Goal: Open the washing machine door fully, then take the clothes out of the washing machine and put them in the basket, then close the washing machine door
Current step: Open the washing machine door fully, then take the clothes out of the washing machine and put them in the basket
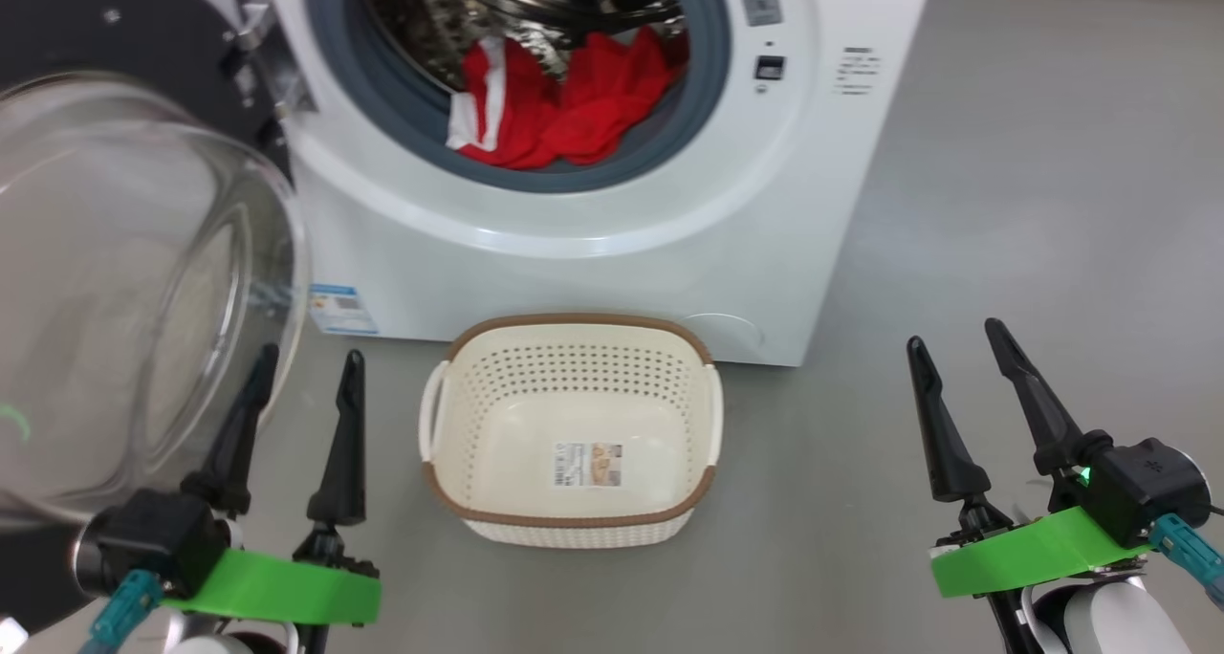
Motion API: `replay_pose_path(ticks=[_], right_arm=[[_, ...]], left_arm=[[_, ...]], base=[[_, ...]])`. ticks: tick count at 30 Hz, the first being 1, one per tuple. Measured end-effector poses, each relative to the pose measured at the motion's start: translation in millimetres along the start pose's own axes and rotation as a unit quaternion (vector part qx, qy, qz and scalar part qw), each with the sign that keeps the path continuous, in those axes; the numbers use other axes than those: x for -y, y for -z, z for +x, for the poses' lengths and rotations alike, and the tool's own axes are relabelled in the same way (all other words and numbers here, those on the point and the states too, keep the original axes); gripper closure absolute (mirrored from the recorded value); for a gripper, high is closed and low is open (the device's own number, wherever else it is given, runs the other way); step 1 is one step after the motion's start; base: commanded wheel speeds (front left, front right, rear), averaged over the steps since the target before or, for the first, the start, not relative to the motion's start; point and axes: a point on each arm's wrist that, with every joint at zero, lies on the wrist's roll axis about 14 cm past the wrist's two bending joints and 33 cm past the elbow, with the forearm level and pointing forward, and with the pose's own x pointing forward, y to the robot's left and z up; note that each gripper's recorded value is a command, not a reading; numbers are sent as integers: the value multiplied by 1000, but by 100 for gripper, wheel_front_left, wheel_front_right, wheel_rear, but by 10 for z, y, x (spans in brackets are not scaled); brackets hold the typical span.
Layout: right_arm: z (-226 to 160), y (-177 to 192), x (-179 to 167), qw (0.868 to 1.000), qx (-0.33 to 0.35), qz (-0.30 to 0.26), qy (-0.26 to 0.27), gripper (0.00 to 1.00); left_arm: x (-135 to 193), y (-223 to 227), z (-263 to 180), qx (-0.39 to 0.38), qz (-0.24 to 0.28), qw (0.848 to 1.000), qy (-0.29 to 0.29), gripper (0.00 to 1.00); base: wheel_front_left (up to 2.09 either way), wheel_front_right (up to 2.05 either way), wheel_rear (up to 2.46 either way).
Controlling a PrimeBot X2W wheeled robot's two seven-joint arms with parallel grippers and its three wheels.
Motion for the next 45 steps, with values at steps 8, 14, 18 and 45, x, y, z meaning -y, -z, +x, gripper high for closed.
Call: replay_pose_path(ticks=[8, 14, 18, 45], right_arm=[[-285, -147, 340, 998, 15, -15, 56, 0], [-449, -241, 505, 996, 26, -20, 85, 0], [-579, -200, 506, 995, 17, -18, 92, 0], [-946, -263, 550, 993, 22, -17, 117, 0]], left_arm=[[289, 228, 7, -28, -23, 999, 32, 0], [493, 184, 74, -12, -24, 998, 63, 0], [556, 227, 43, -19, -23, 997, 72, 0], [569, 228, -329, -31, -1, 997, 76, 0]], base=[[0, 0, 0], [0, 0, 0], [0, 0, 0], [0, 0, 0]])
